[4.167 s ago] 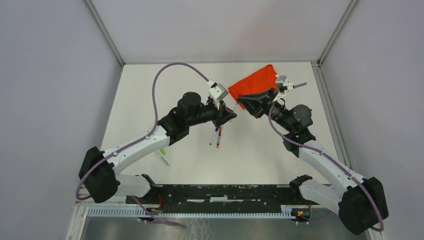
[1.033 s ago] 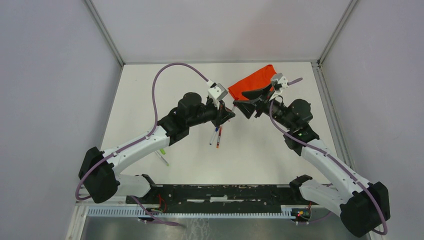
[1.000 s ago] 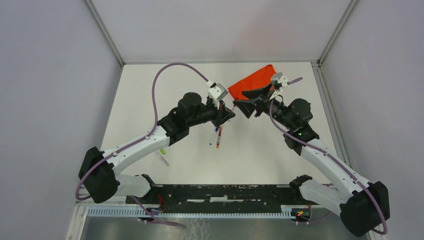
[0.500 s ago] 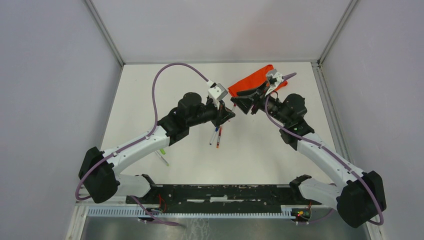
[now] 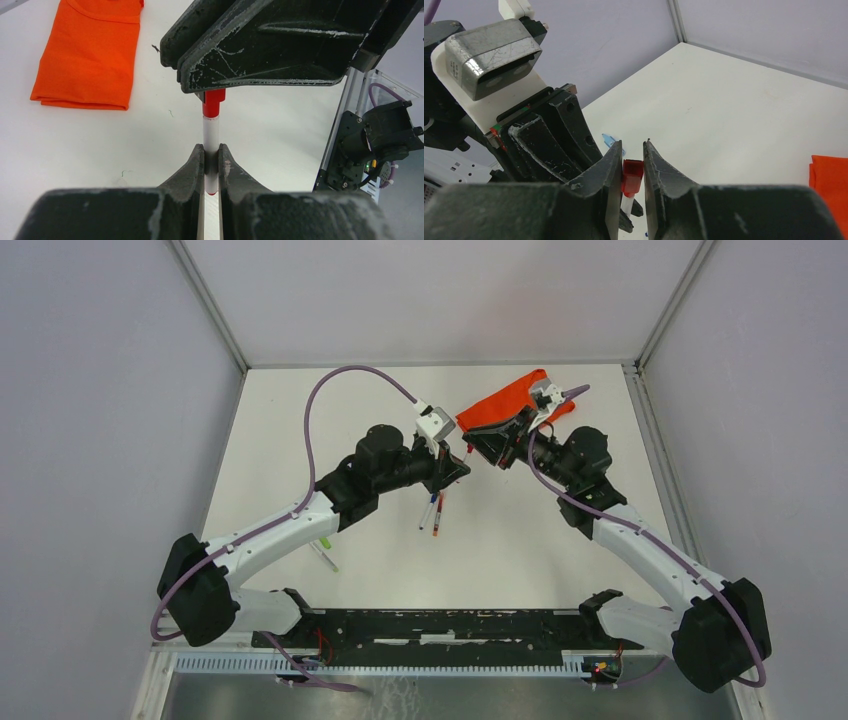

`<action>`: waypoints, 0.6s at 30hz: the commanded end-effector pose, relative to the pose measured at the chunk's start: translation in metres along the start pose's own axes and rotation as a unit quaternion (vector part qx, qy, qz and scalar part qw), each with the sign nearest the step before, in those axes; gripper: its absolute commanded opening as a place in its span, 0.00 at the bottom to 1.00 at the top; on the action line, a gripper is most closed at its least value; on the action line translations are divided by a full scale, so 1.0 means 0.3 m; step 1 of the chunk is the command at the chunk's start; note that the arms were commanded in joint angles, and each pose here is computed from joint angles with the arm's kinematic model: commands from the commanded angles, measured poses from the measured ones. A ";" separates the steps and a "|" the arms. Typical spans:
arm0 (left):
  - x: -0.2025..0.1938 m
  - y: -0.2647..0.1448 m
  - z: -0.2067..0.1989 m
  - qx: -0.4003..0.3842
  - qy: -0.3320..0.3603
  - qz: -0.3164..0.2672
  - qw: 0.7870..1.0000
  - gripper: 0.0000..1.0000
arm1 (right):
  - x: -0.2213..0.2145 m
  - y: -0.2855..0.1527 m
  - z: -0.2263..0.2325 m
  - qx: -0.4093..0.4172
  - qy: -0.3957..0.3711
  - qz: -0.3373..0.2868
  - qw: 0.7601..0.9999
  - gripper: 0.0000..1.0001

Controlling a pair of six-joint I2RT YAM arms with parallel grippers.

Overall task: Insert the pens into the pen caps
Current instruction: Insert the pen cap onto the pen.

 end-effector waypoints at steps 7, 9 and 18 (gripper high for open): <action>0.109 -0.011 -0.025 -0.008 0.024 -0.045 0.999 0.02 | -0.053 -0.008 -0.012 0.005 -0.010 0.018 1.000 0.10; 0.114 -0.012 -0.022 -0.005 0.023 -0.047 0.999 0.02 | -0.070 -0.014 -0.017 0.000 -0.009 0.021 1.000 0.04; 0.162 -0.052 -0.018 0.016 0.018 -0.082 0.996 0.02 | -0.214 -0.040 0.002 -0.017 0.013 0.062 0.998 0.00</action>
Point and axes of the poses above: each gripper's point midway between its finger pads, its own y axis out along the fingers, its own z axis along the line the jaws close on, x = y × z, the point moved 2 cm from there along -y, back along the fingers, and after that the axes turned 4 degrees about -y, right-handed, at the moved point
